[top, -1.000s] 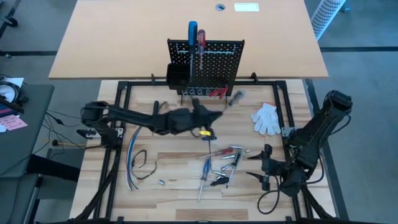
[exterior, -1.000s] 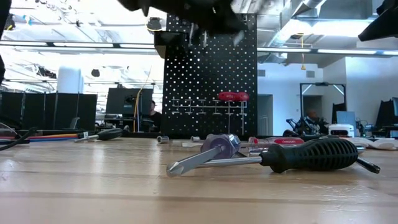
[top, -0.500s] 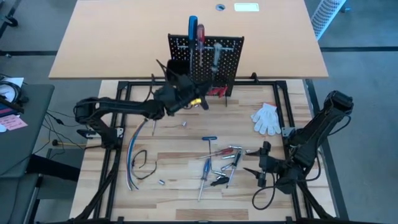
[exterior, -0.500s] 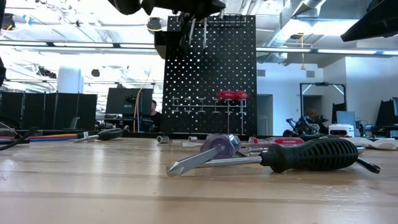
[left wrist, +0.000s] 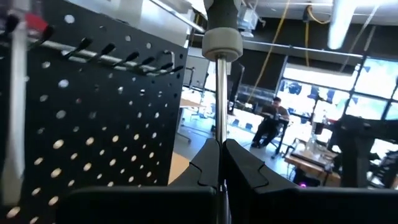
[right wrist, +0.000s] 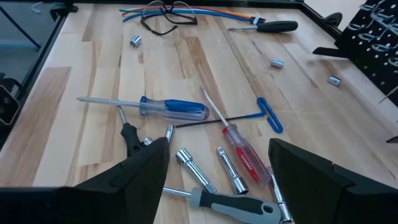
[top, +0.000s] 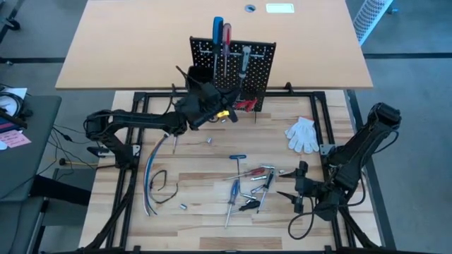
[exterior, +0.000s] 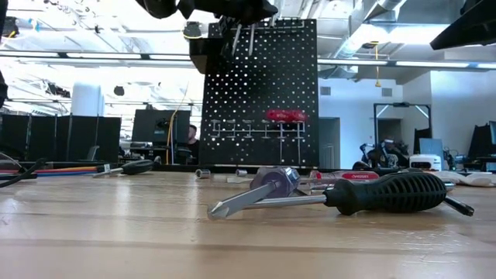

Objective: Hang tools onto peg board
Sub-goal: Hang the gray screwdriver on the black pegboard

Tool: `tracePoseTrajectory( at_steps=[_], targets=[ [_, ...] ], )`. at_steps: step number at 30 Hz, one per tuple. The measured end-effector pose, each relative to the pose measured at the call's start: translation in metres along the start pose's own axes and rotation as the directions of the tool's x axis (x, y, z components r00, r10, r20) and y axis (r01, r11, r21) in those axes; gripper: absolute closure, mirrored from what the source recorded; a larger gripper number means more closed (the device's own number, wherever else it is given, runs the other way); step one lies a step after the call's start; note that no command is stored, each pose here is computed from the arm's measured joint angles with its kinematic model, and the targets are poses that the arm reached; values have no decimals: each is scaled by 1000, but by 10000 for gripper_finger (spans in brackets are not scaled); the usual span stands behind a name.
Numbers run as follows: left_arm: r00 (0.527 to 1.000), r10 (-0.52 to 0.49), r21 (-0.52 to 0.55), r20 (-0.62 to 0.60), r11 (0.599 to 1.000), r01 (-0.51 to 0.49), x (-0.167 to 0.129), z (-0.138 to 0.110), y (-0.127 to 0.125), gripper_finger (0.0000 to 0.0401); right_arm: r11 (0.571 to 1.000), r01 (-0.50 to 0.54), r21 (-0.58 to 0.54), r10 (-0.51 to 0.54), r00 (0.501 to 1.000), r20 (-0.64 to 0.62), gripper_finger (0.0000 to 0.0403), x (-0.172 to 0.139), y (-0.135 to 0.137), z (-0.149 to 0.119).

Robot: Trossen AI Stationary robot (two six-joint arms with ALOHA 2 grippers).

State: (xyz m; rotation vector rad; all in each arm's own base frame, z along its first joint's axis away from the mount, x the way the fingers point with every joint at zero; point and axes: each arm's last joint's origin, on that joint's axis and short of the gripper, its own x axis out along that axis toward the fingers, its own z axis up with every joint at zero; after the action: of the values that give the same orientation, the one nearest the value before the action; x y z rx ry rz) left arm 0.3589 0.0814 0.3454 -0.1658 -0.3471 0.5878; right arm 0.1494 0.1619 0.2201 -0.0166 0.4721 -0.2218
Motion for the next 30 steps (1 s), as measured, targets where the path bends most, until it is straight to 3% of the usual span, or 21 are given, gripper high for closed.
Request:
tracePoseTrajectory(
  at_steps=[20,30],
  targets=[
    [999,-42,30,-19,999,43,-12,-4,-25,401,1000,-2,2,2,1000,0,117,0,0,0],
    [1000,17,139,7,990,-18,-28,10,-42,401,1000,-3,2,3,1000,0,117,0,0,0]
  ],
)
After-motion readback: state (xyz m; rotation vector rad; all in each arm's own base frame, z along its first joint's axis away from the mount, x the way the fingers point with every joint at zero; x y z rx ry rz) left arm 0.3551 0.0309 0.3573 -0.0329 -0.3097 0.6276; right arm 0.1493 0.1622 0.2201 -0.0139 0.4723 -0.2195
